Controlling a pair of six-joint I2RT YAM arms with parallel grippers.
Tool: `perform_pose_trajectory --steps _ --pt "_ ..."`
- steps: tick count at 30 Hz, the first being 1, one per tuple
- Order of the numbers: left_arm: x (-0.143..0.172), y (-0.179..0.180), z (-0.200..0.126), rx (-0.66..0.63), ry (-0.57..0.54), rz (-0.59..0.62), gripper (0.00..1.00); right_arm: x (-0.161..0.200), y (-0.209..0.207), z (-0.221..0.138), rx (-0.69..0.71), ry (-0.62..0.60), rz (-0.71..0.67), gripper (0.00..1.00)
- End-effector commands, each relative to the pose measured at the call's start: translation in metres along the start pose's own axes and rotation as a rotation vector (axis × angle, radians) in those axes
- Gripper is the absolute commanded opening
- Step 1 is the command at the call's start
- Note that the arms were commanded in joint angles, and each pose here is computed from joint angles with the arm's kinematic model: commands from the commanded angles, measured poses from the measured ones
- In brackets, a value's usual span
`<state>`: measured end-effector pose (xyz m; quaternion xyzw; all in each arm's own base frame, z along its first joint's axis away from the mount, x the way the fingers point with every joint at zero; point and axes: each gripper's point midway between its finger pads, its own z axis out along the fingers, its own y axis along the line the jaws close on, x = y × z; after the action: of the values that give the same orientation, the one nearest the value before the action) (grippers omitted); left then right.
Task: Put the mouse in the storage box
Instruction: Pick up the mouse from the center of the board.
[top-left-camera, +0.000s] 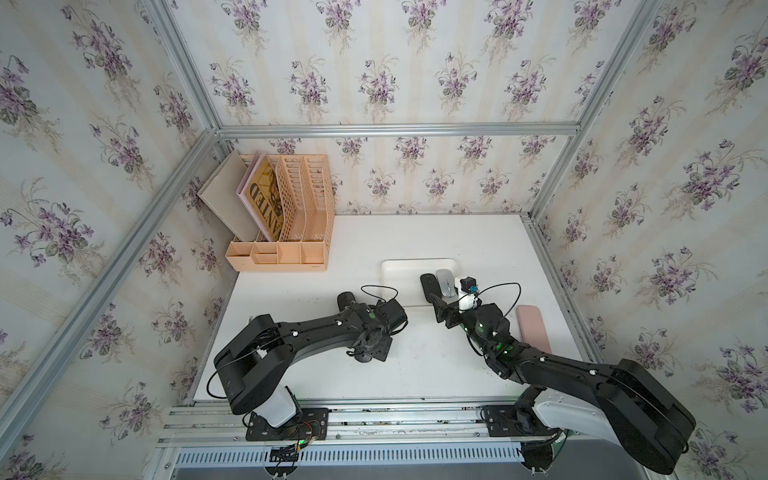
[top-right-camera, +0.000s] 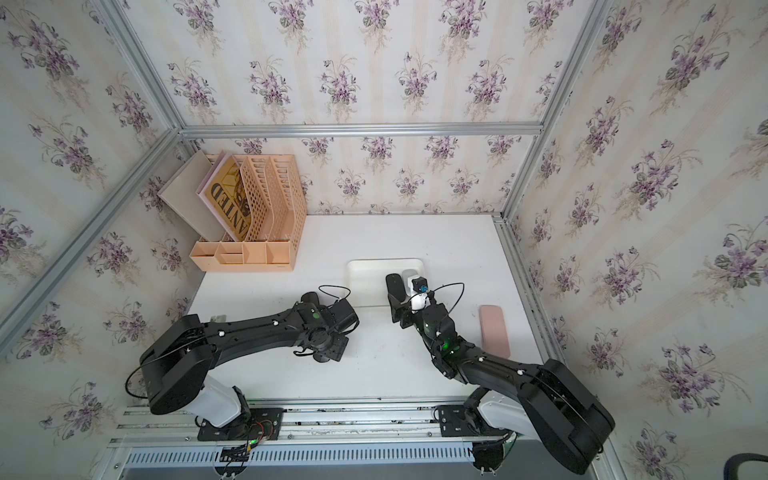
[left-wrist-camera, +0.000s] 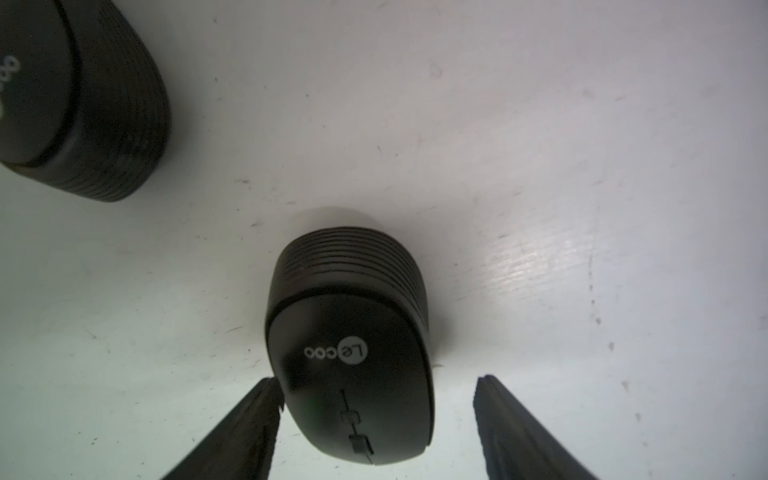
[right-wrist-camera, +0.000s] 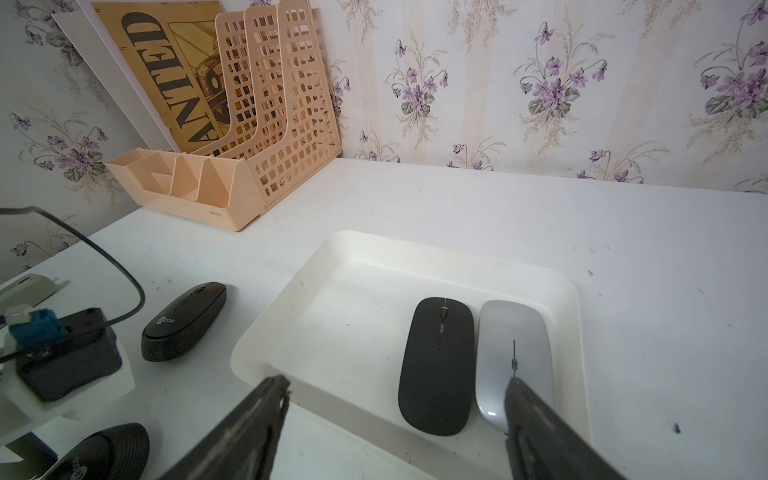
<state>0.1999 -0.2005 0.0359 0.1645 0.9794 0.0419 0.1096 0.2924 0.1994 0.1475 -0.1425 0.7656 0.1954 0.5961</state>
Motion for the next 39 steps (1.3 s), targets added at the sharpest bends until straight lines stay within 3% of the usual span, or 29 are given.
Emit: perform_pose_trajectory --steps 1,9,21,32,39 --pt "0.002 0.011 -0.004 -0.049 -0.002 -0.007 0.81 -0.005 0.003 0.002 -0.010 -0.011 0.005 0.85" --pt "0.004 0.013 0.003 -0.017 -0.002 -0.038 0.83 -0.002 0.004 0.005 -0.015 0.005 0.004 0.85" --pt "-0.008 -0.002 0.013 0.054 -0.019 -0.018 0.73 -0.001 0.009 0.006 -0.046 0.007 -0.004 0.85" --pt "-0.010 -0.002 0.014 0.064 -0.029 -0.015 0.63 -0.004 0.064 -0.004 -0.375 -0.025 -0.041 0.86" --pt "-0.010 0.001 0.011 0.064 -0.027 -0.018 0.57 -0.001 0.051 0.002 -0.290 -0.008 -0.033 0.86"
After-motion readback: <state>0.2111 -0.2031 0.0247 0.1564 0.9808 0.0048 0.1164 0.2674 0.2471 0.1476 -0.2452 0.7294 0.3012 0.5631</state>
